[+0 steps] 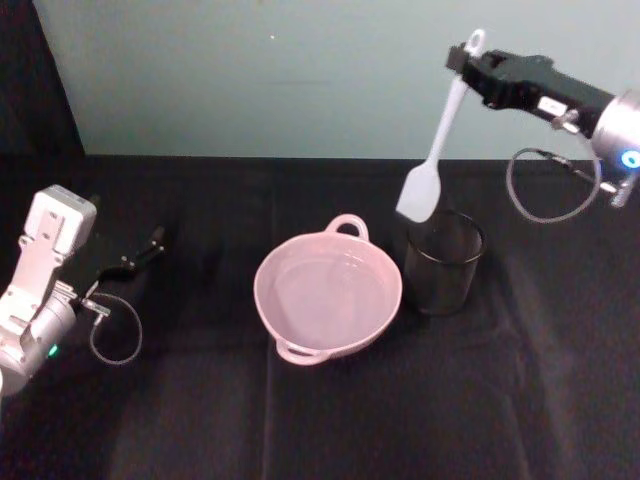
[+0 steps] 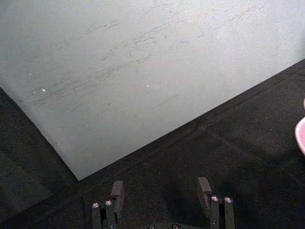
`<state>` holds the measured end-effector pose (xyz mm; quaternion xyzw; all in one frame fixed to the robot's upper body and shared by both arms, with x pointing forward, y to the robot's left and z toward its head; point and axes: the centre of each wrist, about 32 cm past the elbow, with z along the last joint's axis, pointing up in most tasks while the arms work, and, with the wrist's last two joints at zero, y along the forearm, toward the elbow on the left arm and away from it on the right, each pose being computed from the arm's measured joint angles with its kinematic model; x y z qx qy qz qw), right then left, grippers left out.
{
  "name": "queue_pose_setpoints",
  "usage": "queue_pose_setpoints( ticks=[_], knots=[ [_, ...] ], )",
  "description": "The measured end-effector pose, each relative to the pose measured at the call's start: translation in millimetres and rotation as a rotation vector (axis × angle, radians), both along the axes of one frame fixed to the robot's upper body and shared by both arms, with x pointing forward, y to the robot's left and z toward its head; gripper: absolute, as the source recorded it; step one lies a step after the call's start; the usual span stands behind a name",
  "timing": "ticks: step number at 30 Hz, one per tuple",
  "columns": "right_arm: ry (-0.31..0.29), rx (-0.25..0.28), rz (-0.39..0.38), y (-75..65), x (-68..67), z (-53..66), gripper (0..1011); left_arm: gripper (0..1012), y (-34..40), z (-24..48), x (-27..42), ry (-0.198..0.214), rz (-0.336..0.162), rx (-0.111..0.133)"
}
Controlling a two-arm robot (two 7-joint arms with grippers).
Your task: Use the one hand to pick up the spoon and stir the clear water in the bowl.
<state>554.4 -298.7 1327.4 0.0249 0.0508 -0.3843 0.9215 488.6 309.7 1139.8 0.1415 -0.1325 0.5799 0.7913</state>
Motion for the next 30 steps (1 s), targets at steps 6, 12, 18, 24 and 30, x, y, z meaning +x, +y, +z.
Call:
queue_pose_setpoints(
  ticks=[6, 12, 18, 24, 30],
  knots=[
    [0.049, -0.012, 0.089, 26.3, 11.7, -20.5, 134, 1011, 0.0, 0.0, 0.0, 0.0, 0.0, 0.0],
    [0.067, -0.044, 0.13, 44.3, 18.6, -44.4, 134, 1011, 0.0, 0.0, 0.0, 0.0, 0.0, 0.0],
    [0.023, -0.082, 0.154, 56.3, 21.0, -67.4, 134, 1011, 0.0, 0.0, 0.0, 0.0, 0.0, 0.0],
    [-0.048, -0.111, 0.184, 64.7, 17.6, -78.2, 134, 1011, 0.0, 0.0, 0.0, 0.0, 0.0, 0.0],
    [-0.12, -0.135, 0.226, 78.3, 16.1, -85.4, 134, 1011, 0.0, 0.0, 0.0, 0.0, 0.0, 0.0]
  ],
)
